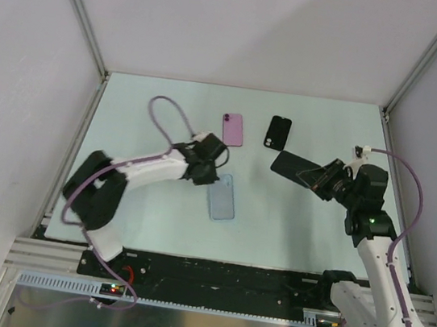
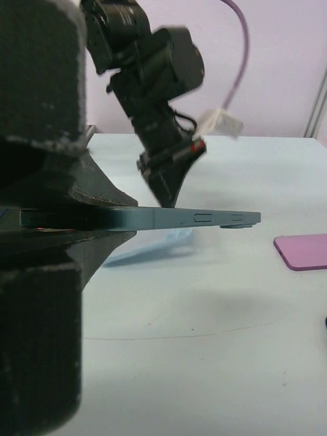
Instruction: Put the phone into the phone case
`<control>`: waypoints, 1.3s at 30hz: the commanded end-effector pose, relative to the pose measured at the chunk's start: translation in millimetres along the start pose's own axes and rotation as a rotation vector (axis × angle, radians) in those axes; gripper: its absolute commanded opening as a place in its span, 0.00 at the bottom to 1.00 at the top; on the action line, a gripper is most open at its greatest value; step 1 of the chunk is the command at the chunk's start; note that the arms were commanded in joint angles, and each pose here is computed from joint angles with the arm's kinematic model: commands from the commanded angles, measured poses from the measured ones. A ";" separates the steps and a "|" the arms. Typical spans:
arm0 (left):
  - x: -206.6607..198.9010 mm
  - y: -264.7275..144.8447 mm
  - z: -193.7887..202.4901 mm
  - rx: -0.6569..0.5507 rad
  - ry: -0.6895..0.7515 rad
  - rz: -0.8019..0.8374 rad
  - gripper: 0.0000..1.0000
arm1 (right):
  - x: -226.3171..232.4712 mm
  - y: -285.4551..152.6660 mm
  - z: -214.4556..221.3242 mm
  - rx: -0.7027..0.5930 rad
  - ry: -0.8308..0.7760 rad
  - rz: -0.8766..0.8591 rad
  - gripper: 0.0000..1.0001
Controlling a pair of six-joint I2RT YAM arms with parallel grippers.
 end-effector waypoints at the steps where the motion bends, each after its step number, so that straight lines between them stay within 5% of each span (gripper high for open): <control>1: 24.8 -44.1 -38.7 -0.199 -0.542 0.015 0.00 | 25.6 7.6 -16.8 -0.066 -0.057 -0.072 0.00; 9: 76.6 -34.7 -9.1 -0.158 -1.030 -0.080 0.00 | 55.2 36.6 9.2 0.001 -0.083 -0.138 0.00; 17: 92.0 -16.1 11.8 -0.125 -1.183 -0.176 0.00 | 66.4 55.1 39.4 0.067 -0.117 -0.118 0.00; 19: 92.9 -16.6 11.9 -0.135 -1.144 -0.174 0.04 | 67.9 58.1 46.0 0.084 -0.125 -0.116 0.00; 24: 99.7 -22.2 12.2 -0.173 -0.935 -0.165 0.67 | 70.0 65.4 58.0 0.109 -0.130 -0.114 0.00; 26: 103.2 -26.1 14.6 -0.186 -0.821 -0.157 0.80 | 70.0 67.4 60.0 0.113 -0.128 -0.112 0.00; 30: 111.6 -39.1 7.6 -0.267 -0.568 -0.139 0.85 | 69.6 68.5 62.0 0.114 -0.127 -0.109 0.00; 35: 99.2 -53.6 -28.3 -0.359 -0.125 -0.126 0.71 | 66.2 64.6 63.4 0.112 -0.139 -0.097 0.00; 39: 75.7 -46.8 -42.5 -0.291 0.134 -0.114 0.64 | 62.6 57.9 61.2 0.106 -0.150 -0.089 0.00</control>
Point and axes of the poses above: each gripper's point midway between its finger pads, its own y axis out along the fingers, its own x axis along the line the jaws close on, z = x × y, the point moved 5 cm from there along -y, back along the fingers, and after that the axes turned 12 degrees about -y, right-handed, at the moved point
